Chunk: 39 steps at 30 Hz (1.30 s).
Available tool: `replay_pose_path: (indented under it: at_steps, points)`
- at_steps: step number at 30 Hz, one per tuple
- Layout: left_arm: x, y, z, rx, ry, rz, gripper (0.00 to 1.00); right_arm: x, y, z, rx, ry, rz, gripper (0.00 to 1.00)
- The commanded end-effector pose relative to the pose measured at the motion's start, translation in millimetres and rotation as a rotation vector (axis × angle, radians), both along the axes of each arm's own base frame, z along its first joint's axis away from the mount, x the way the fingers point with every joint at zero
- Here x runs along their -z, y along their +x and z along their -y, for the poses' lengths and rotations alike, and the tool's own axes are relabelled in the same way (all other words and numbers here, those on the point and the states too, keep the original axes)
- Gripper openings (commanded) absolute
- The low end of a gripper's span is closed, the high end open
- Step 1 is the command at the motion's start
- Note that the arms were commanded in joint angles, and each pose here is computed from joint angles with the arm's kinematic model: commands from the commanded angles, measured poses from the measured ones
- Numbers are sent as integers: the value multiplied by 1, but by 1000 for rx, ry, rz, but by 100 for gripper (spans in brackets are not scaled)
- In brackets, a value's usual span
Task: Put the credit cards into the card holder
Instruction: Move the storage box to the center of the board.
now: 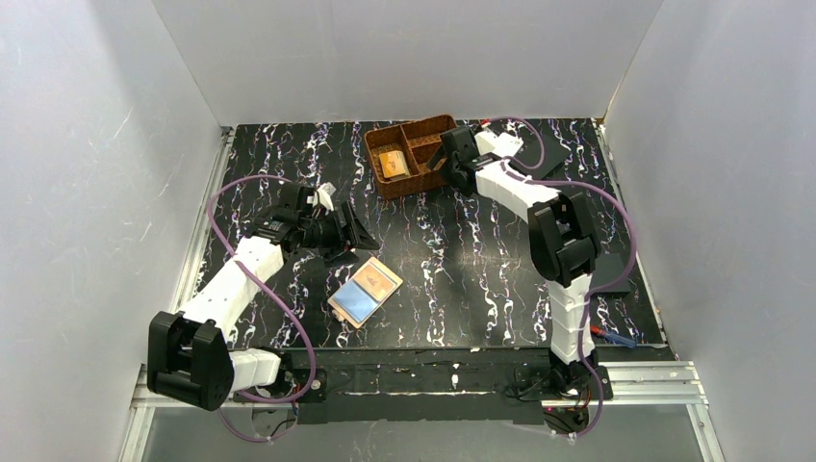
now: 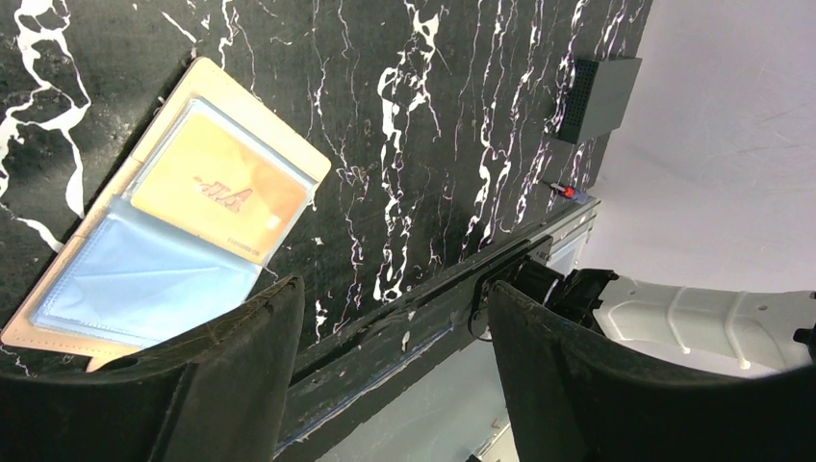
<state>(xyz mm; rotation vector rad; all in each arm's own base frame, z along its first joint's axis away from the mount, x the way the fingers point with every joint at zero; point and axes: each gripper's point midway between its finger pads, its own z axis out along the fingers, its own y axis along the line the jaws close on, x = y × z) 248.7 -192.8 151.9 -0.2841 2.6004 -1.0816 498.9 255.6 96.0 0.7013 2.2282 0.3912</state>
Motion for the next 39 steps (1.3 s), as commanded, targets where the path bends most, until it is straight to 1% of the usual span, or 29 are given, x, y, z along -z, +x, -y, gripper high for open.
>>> replay_pose_path:
  at_steps: [1,5,10,15,19,21,25,28,34,37,39]
  points:
    - [-14,-3,-2,22,12,36,69,-17,19,6,92,-13,53,92]
    - [-15,-5,-1,27,8,38,69,-12,25,7,116,-17,48,86]
    - [-13,-7,-4,25,23,42,69,-10,31,6,139,-21,43,73]
    - [-24,0,-5,40,44,80,69,-8,32,12,162,-46,40,60]
    - [-35,9,-7,64,73,120,73,-3,29,16,165,-71,30,49]
    - [-42,16,-5,83,78,142,74,-3,29,18,160,-80,30,46]
    - [-56,35,2,126,84,182,76,-4,28,20,136,-103,28,36]
    - [-68,56,6,143,96,213,76,-6,24,24,120,-126,20,32]
    - [-80,94,23,182,76,212,74,-8,16,42,39,-180,-18,20]
    - [-81,106,30,186,57,199,73,-4,8,55,-8,-182,-53,12]
    - [-76,112,35,185,50,179,73,-3,-1,62,-33,-184,-65,10]
